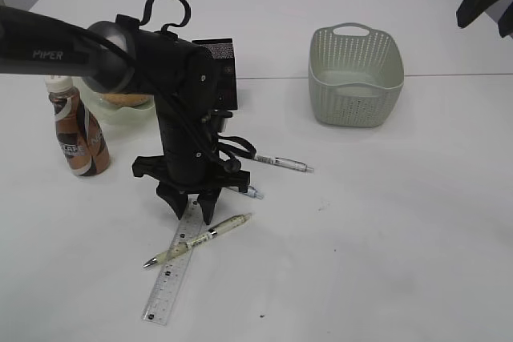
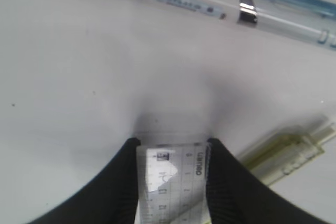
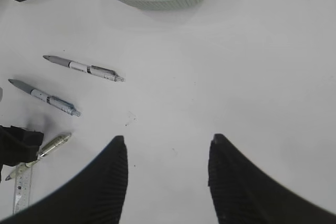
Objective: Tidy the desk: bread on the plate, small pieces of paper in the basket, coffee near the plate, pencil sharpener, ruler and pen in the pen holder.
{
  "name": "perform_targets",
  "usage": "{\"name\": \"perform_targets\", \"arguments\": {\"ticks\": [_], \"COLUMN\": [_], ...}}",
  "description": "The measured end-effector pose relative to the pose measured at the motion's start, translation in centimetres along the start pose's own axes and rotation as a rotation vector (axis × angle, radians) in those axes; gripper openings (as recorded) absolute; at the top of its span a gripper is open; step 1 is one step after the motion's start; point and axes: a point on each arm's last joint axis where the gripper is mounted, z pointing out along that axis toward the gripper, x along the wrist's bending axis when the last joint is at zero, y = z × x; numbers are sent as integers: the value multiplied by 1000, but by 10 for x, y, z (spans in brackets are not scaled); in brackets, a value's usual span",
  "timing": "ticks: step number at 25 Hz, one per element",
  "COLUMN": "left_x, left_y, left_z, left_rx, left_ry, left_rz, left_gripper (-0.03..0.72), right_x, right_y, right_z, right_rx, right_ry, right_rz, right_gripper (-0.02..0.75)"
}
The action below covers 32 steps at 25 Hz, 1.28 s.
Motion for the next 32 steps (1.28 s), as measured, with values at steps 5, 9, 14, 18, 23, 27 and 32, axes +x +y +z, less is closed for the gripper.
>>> {"name": "perform_targets", "arguments": {"ticks": [5, 9, 14, 18, 23, 27, 32], "left_x": [1, -1, -2, -1, -4, -4, -1], "left_y": [-2, 2, 4, 3, 10, 11, 9], "left_z": [-1, -9, -14, -14, -25, -30, -31], "left_rx": [26, 17, 15, 28, 2, 3, 34], "left_ry": [13, 10, 9, 18, 9, 13, 46], "left_rz": [0, 0, 0, 1, 2, 3, 20], "left_gripper": [279, 279, 279, 279, 279, 278, 278], "right_x": [0, 0, 0, 0, 0, 0, 0], "right_y": [0, 0, 0, 0, 0, 0, 0], "right_z": [0, 0, 0, 0, 0, 0, 0], "right_rx": [0, 0, 0, 0, 0, 0, 0], "right_ry": [0, 0, 0, 0, 0, 0, 0], "right_rz": [0, 0, 0, 0, 0, 0, 0], "right_gripper": [371, 371, 371, 371, 371, 371, 371]}}
